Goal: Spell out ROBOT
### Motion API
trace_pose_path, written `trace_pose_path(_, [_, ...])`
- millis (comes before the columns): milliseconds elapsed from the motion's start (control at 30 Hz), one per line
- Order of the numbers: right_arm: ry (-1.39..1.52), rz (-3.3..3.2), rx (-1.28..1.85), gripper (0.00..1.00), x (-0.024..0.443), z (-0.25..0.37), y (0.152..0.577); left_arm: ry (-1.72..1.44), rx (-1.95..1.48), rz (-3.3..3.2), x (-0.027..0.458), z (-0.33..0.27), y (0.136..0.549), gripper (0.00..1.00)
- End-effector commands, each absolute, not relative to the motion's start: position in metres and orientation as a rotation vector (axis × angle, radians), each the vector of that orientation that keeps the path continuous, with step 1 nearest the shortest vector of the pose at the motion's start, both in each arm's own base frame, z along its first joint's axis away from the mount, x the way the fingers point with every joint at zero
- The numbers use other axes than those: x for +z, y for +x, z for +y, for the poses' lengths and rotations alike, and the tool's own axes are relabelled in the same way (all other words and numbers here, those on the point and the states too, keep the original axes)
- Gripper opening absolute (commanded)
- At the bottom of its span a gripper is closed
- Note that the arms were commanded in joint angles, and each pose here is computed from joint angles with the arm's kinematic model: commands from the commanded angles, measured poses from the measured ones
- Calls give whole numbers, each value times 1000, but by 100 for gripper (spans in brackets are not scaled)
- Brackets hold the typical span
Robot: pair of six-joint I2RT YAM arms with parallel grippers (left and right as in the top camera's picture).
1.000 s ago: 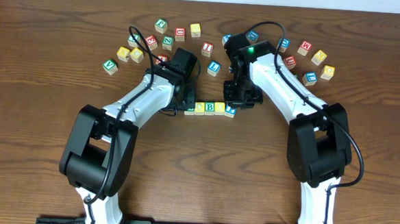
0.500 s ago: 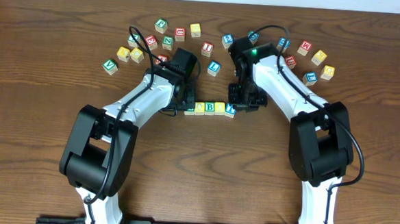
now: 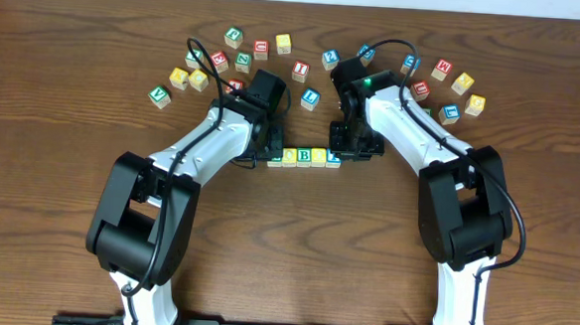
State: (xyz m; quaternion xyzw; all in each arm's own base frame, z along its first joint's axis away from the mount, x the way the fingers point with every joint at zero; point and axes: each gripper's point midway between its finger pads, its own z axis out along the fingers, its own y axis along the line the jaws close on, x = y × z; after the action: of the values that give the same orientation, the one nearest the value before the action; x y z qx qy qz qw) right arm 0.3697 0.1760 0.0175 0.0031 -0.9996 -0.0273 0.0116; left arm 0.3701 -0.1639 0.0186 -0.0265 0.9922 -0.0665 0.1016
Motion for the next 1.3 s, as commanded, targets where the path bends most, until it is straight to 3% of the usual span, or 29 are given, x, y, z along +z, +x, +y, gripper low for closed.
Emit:
trace_pose_path(0, [-9,-3127,-92,17,22,176,370,-66,-186,2952,13,-163,365,8])
trace_pose_path(500, [172,-3148,-112,17,22,179,375,-66,-186,2952,13,-163,365,8])
trace_pose_path(1267, [59,-3172,-123,17,41,155,385,-12,-178,2952,14,-162,365,7])
